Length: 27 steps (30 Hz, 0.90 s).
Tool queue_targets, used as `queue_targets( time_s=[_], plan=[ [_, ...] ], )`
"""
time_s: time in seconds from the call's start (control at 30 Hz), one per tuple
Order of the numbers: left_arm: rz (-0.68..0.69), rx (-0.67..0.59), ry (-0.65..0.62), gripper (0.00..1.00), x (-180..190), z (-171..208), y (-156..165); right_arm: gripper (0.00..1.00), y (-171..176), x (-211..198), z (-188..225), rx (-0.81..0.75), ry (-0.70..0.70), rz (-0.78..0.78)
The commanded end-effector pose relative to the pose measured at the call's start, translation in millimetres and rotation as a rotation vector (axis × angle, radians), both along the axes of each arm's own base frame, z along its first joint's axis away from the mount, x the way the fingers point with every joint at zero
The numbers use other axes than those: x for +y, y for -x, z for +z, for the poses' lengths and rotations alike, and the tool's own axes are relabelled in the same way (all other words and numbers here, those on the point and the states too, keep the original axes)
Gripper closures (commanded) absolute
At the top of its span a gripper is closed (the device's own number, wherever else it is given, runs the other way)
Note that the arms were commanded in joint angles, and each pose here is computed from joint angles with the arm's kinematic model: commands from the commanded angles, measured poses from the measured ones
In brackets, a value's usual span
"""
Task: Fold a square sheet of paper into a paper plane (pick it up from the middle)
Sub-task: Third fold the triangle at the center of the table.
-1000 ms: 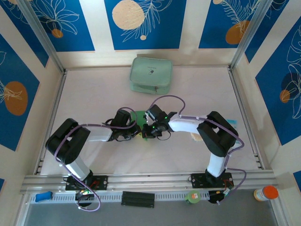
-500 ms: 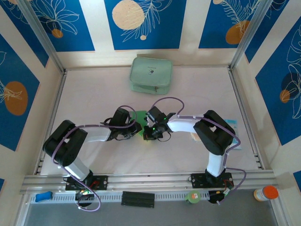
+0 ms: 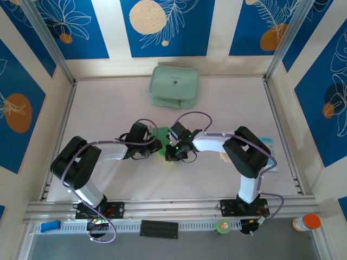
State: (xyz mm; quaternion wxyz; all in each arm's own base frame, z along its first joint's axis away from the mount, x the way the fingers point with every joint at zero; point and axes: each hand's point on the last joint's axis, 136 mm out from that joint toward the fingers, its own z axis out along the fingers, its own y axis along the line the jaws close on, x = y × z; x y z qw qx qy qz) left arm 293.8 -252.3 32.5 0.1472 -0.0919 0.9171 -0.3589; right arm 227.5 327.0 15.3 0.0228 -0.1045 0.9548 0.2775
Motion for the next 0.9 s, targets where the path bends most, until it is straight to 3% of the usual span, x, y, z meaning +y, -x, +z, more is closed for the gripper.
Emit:
queue_targets(
  time_s=[0.0,0.43,0.87],
  plan=[
    [-0.042,-0.022,-0.011,0.85,-0.6,-1.1,-6.3,0.99,16.7,-30.4,-32.5,0.077,0.154,-0.01],
    [-0.04,-0.01,-0.042,0.85,16.0,-17.4,-13.7,1.0,24.3,-44.7,-42.2,0.096,0.225,-0.005],
    [-0.01,-0.024,-0.147,0.85,67.9,-20.3,-47.5,1.0,30.9,-57.4,-49.6,0.113,0.271,-0.007]
  ],
)
